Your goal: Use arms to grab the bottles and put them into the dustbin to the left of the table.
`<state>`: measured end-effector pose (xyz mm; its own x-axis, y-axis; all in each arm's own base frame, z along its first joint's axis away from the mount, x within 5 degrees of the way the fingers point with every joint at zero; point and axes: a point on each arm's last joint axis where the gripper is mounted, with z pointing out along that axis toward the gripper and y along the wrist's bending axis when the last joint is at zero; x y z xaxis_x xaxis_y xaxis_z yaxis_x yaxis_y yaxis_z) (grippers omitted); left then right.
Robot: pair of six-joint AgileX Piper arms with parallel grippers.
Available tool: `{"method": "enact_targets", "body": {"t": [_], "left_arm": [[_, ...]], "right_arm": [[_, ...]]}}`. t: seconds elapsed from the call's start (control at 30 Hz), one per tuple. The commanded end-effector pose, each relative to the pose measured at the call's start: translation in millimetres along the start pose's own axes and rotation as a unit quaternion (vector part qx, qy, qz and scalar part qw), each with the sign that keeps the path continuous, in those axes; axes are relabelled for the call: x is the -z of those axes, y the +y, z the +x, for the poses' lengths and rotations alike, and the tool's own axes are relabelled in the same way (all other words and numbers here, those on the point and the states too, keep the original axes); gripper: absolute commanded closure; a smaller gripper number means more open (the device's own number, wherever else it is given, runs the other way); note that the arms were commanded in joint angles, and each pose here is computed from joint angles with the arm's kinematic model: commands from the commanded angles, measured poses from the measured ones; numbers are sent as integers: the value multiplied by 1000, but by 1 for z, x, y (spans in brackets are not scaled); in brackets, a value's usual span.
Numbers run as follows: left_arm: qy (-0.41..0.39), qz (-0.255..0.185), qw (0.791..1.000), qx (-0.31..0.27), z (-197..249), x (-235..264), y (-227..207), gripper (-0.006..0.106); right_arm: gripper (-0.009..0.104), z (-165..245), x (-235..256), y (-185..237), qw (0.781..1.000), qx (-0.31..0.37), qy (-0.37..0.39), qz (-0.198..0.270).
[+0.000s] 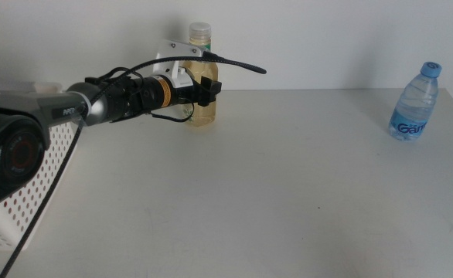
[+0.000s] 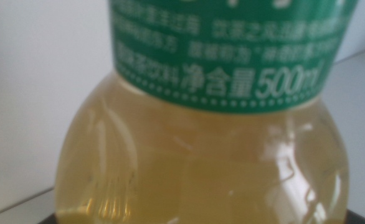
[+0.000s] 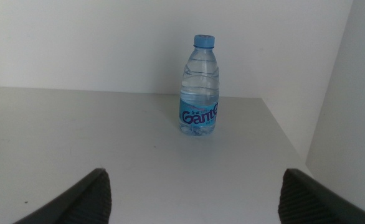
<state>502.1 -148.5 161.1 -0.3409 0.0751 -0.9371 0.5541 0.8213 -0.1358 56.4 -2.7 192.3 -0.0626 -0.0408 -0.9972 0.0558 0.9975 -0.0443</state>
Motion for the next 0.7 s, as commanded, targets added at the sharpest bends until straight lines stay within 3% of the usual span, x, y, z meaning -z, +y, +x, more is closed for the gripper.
{"method": "enact_targets", "body": {"t": [0.0, 0.2, 0.33, 0.43, 0.67], "left_arm": [[-60, 7, 998, -12, -81, 39, -16, 102], [-22, 23, 999, -21, -123, 81, -38, 102], [-19, 65, 997, 41, -144, 114, -44, 102], [-33, 64, 995, 69, -157, 132, -41, 102], [-50, 105, 991, 60, -182, 164, -59, 102]], "right_arm": [[20, -10, 3, -2, 999, 9, -50, 10], [20, -10, 3, -2, 999, 9, -50, 10], [20, -10, 3, -2, 999, 9, -50, 10], [20, -10, 3, -2, 999, 9, -50, 10], [20, -10, 3, -2, 999, 9, -50, 10]]}}
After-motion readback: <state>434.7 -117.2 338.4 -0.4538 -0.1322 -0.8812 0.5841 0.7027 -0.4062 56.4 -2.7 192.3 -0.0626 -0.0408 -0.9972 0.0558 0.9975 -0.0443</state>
